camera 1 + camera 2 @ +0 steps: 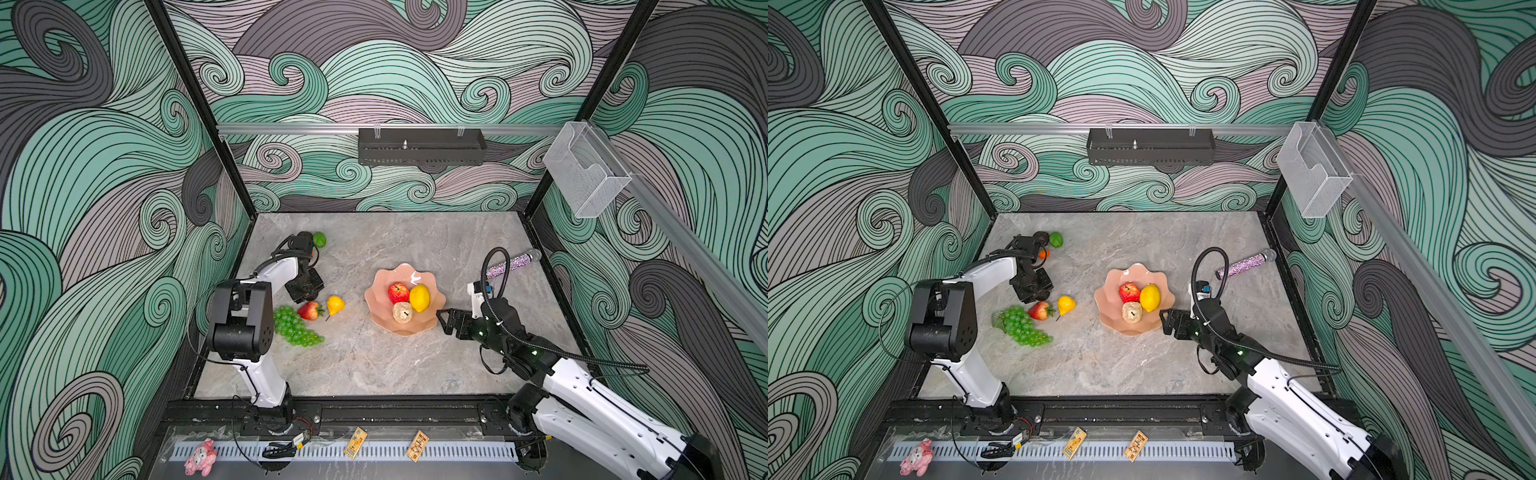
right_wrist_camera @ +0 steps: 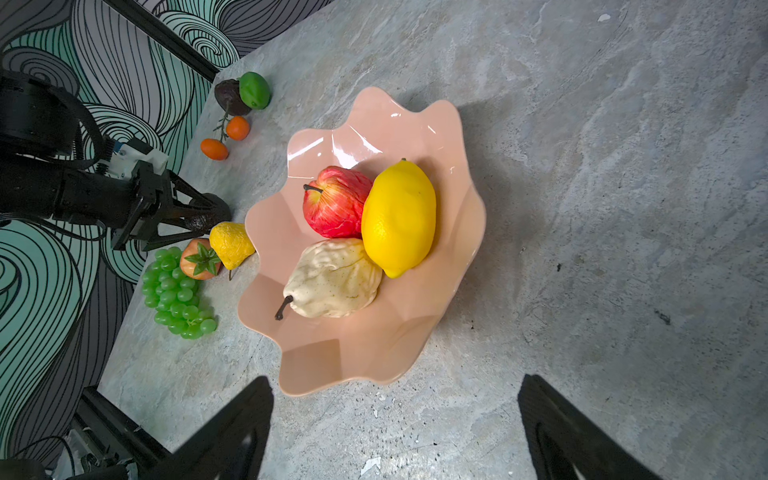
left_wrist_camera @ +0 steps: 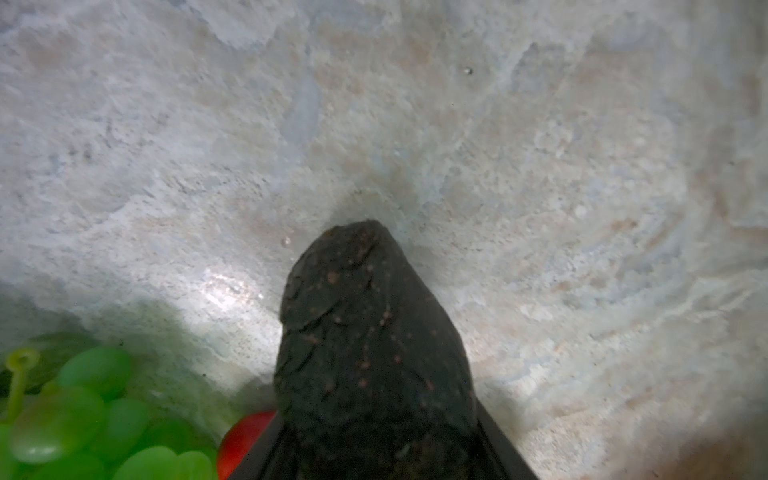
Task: Place and organize the fake fruits in the fruit bowl
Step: 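Carry the dark avocado over the bowl with the left gripper while right grasps it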
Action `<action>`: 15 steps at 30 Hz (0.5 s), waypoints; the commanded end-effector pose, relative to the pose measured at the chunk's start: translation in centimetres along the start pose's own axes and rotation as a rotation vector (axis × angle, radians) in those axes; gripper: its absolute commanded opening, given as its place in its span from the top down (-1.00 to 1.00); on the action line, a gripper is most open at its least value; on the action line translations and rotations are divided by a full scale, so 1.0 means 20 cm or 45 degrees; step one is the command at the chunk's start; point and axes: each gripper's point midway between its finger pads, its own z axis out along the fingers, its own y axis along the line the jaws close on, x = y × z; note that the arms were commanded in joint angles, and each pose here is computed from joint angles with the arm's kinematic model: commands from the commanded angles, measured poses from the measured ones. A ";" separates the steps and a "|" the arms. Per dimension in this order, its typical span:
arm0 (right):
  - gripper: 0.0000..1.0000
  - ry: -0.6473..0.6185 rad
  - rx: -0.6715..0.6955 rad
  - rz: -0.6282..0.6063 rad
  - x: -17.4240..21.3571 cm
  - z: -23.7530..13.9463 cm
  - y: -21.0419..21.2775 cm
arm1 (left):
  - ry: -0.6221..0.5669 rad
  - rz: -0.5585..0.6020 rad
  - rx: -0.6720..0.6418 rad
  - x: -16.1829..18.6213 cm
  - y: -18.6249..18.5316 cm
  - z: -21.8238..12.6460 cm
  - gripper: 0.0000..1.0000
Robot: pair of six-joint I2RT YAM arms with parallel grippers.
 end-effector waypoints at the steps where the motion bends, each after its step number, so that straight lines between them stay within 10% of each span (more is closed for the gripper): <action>1: -0.86 -0.032 -0.011 0.018 -0.06 -0.02 0.03 | -0.098 0.014 0.137 -0.04 -0.09 -0.12 -0.05; 15: -0.86 -0.101 -0.058 0.055 -0.16 -0.08 0.10 | -0.462 0.488 0.551 0.18 -0.46 -0.62 -0.04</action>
